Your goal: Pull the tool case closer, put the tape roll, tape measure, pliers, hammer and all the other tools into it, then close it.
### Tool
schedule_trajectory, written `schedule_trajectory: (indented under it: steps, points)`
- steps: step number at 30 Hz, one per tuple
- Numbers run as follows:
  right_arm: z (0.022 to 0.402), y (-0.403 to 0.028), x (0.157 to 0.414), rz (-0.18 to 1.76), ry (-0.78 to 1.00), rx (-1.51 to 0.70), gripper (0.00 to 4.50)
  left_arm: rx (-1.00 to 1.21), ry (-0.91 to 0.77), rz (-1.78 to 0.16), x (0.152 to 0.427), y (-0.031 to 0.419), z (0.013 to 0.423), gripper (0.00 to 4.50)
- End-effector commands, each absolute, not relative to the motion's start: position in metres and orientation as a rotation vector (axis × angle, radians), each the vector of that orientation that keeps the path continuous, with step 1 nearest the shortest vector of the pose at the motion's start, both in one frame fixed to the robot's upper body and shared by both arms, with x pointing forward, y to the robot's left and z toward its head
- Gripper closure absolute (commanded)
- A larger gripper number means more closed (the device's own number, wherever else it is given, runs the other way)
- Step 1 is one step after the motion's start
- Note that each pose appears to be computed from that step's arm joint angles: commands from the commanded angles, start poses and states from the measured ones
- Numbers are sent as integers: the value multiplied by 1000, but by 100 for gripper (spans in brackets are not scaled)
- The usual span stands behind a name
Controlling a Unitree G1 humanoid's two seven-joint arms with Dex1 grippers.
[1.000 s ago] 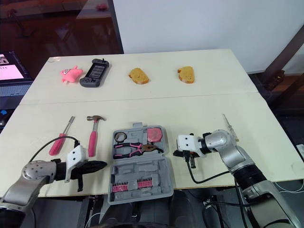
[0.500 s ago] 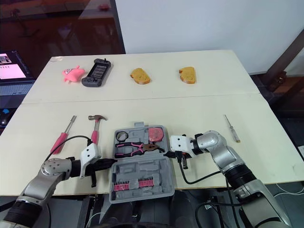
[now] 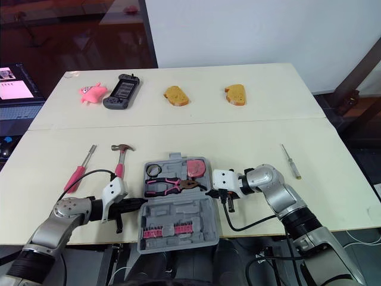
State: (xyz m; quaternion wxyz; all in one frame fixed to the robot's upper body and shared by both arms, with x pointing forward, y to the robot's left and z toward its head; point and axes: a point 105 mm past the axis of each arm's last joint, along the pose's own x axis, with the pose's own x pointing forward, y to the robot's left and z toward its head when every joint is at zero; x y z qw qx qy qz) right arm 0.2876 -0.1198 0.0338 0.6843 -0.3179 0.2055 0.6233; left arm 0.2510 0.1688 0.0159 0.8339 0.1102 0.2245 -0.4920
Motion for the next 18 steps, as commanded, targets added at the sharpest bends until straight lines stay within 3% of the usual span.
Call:
schedule_trajectory:
  steps: [1, 18]
  points:
    - [51, -102, 289, 1416, 365, -707, 450, 234, 375, -1077, 258, 153, 36, 444]
    - [57, -92, 310, 1332, 346, -689, 450, 260, 333, -1006, 282, 148, 48, 444]
